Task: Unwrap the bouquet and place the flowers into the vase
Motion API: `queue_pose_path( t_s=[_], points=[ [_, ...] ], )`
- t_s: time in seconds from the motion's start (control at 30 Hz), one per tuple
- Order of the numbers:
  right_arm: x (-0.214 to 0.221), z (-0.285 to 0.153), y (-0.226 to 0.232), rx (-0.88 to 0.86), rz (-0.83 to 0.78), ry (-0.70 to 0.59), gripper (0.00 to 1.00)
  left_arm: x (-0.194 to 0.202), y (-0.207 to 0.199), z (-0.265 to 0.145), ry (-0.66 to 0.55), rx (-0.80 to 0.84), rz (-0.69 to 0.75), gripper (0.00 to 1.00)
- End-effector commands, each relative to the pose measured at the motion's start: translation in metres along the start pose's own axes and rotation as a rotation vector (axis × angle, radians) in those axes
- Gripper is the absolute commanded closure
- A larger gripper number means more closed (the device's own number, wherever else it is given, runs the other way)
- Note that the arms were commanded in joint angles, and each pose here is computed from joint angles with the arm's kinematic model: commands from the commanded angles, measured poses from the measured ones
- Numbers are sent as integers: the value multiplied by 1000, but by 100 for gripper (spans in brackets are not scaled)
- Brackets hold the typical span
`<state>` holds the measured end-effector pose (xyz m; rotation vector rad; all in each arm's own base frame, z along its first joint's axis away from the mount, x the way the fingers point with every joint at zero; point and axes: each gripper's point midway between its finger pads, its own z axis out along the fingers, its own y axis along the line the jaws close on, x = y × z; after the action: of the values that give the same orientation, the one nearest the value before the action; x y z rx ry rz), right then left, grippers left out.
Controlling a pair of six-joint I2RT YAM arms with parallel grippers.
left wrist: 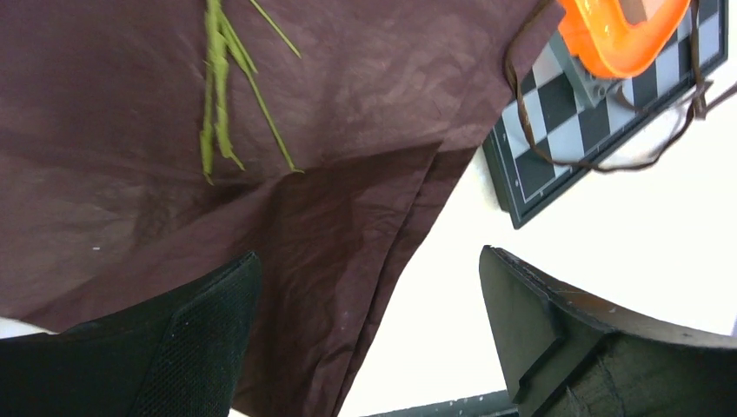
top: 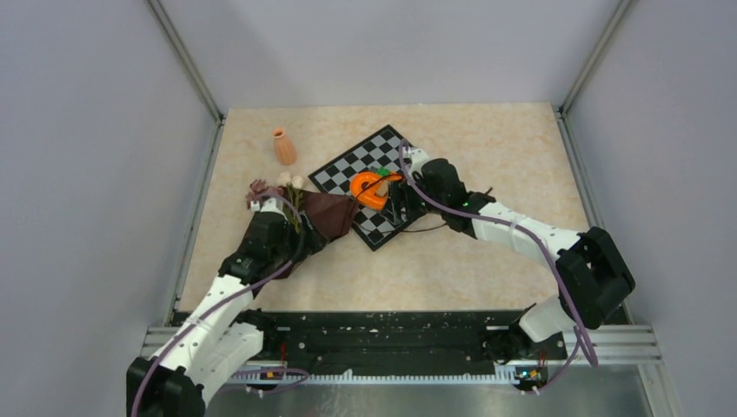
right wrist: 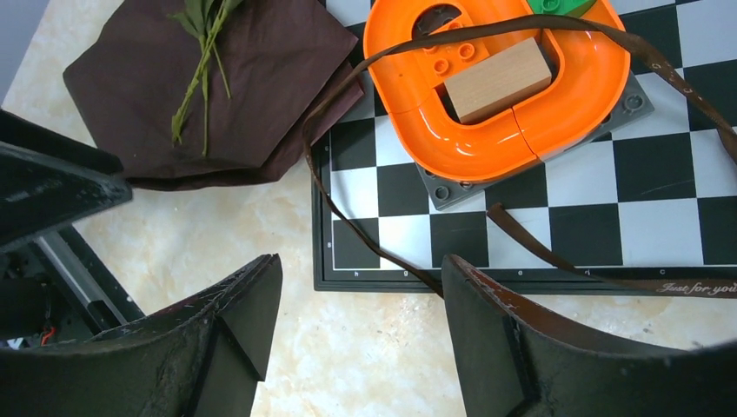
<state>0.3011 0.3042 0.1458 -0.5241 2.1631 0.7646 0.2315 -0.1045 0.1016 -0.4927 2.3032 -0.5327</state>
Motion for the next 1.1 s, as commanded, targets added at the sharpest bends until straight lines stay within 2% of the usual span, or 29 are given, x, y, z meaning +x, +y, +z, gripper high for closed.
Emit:
queue_pose_path(
  t_s=[0.0,0.13,0.3,0.43,0.77,0.9,1.07],
  points=[
    [-24,3,18,-49,-24,-65,32,16,-22,8,81,140,-18,1],
    [-20,5,23,-57,-31,-51,33,39,-25,15,184,180,-39,1],
    [-13,11,29,-69,-39,-31,35,51,-30,15,226,242,-11,1],
    [-7,16,35,-73,-53,-13,35,66,-23,19,284,226,-8,1],
    [6,31,52,-76,-49,18,35,84,-5,24,323,169,-17,1],
    [8,35,57,-88,-28,28,35,73,-13,19,298,186,-9,1],
    [-1,43,62,-96,-15,24,37,27,-32,7,185,157,44,1]
  ],
)
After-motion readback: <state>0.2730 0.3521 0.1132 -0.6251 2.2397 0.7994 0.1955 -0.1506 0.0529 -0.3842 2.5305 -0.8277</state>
